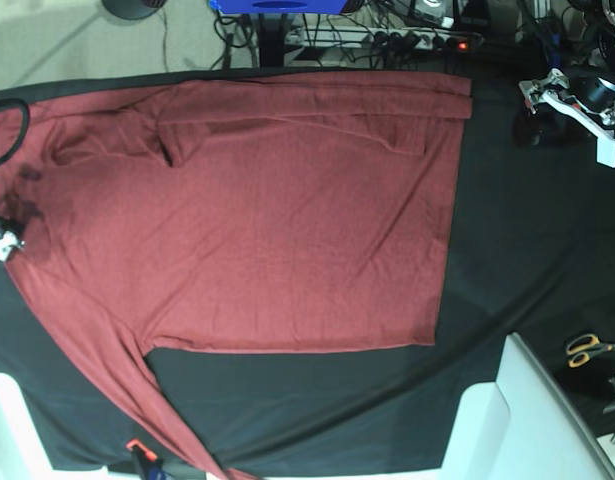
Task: Fold the T-shirt properly
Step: 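Grasp the shirt's side edge with the right gripper and hold it, then move the left gripper down to the opposite side edge and grasp it, then pull the grasped edge with the left gripper while the right gripper holds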
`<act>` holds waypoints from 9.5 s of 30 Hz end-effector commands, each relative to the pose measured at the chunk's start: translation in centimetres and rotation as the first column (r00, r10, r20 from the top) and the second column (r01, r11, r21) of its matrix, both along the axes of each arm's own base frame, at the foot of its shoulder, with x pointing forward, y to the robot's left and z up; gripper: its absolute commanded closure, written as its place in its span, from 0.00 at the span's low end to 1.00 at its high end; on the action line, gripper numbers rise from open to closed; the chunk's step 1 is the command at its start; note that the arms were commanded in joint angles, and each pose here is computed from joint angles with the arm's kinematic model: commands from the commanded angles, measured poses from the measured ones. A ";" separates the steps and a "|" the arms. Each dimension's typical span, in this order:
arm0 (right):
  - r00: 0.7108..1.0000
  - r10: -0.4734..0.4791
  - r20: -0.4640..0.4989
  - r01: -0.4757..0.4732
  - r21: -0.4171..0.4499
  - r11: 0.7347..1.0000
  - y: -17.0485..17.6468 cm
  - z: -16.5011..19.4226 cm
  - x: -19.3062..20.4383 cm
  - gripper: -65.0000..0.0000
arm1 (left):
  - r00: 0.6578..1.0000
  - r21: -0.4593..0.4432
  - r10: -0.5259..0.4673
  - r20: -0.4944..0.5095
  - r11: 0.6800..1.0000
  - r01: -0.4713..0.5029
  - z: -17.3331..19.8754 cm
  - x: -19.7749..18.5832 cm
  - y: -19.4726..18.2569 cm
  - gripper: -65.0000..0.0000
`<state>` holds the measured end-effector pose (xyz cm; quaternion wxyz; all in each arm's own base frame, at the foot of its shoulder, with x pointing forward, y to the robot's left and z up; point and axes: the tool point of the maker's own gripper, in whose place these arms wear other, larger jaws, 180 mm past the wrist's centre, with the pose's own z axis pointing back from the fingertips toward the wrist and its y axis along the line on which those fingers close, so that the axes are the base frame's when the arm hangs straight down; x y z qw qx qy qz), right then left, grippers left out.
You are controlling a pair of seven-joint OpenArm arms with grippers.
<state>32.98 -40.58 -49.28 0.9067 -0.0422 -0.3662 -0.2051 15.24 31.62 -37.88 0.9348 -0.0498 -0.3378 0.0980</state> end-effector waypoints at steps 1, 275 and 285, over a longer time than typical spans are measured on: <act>0.999 -0.004 0.044 0.005 -0.018 1.000 -1.0 1.6 1.3 0.47 | 0.999 0.016 -0.008 0.035 1.000 0.008 1.0 0.6 0.4 0.07; 0.969 0.208 -0.130 -0.228 -0.162 0.960 4.6 3.5 5.8 1.00 | 0.998 -0.272 0.038 -0.049 0.961 -0.050 -8.4 26.0 -7.5 0.08; 0.970 0.208 -0.126 -0.227 -0.164 0.960 4.6 3.6 5.9 1.00 | 0.999 -0.274 0.042 -0.020 0.961 -0.046 -8.0 26.7 -7.9 0.70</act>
